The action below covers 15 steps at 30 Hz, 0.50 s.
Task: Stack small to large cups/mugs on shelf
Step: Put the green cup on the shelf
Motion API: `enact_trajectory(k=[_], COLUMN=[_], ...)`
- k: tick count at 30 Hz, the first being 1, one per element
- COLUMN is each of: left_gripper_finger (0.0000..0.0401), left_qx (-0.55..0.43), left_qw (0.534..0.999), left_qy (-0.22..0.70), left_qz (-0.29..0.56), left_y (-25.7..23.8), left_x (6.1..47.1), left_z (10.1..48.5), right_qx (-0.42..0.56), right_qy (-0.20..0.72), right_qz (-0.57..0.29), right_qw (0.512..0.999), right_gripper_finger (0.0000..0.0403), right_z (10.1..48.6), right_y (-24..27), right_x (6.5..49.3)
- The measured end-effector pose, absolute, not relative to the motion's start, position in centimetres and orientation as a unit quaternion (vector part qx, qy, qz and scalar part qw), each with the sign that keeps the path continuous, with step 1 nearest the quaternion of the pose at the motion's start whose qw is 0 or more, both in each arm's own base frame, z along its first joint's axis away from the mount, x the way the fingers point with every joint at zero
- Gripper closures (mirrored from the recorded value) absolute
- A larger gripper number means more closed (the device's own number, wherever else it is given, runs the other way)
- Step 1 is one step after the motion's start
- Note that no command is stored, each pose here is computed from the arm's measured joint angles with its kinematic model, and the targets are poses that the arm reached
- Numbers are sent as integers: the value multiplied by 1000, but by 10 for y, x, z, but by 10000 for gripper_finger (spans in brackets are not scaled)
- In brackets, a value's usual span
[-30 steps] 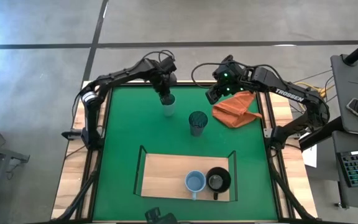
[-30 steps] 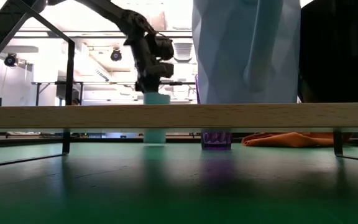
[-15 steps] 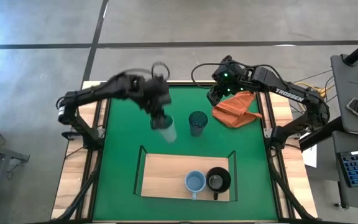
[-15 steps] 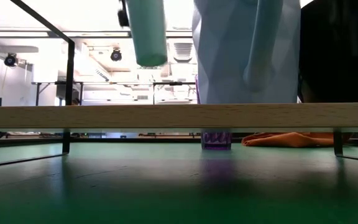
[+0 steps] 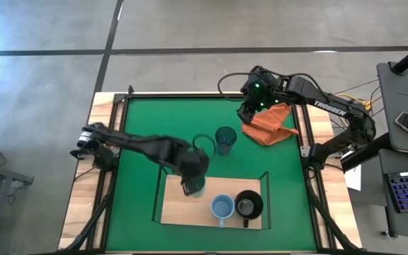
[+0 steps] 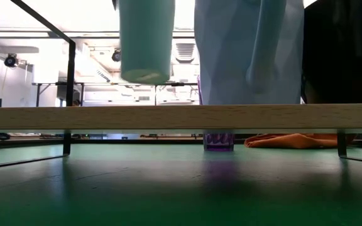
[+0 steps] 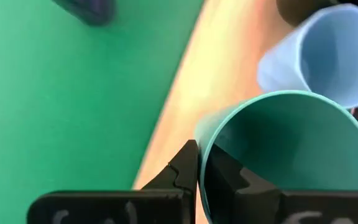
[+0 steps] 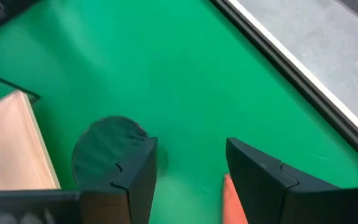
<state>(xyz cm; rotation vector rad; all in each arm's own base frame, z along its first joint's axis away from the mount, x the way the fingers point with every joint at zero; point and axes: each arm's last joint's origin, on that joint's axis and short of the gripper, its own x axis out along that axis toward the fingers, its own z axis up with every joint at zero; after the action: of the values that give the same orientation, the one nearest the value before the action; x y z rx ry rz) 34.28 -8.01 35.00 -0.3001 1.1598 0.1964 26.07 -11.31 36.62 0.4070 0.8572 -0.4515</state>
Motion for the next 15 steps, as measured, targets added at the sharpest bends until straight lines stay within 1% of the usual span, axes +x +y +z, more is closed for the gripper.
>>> enact_trajectory(k=[5, 11, 15], left_gripper_finger=[401, 401, 401], left_qx=[-163, -199, -205], left_qw=[816, 821, 804], left_qy=[546, 525, 543], left_qz=[94, 106, 128], left_y=[-106, -121, -125], left_x=[353, 359, 361], left_z=[335, 329, 317], right_qx=[185, 169, 161], right_qy=[437, 453, 454], right_qz=[-209, -199, -195], right_qw=[855, 853, 854], right_gripper_finger=[220, 220, 220], right_z=[363, 362, 362], right_y=[-111, -111, -111], right_x=[257, 255, 255])
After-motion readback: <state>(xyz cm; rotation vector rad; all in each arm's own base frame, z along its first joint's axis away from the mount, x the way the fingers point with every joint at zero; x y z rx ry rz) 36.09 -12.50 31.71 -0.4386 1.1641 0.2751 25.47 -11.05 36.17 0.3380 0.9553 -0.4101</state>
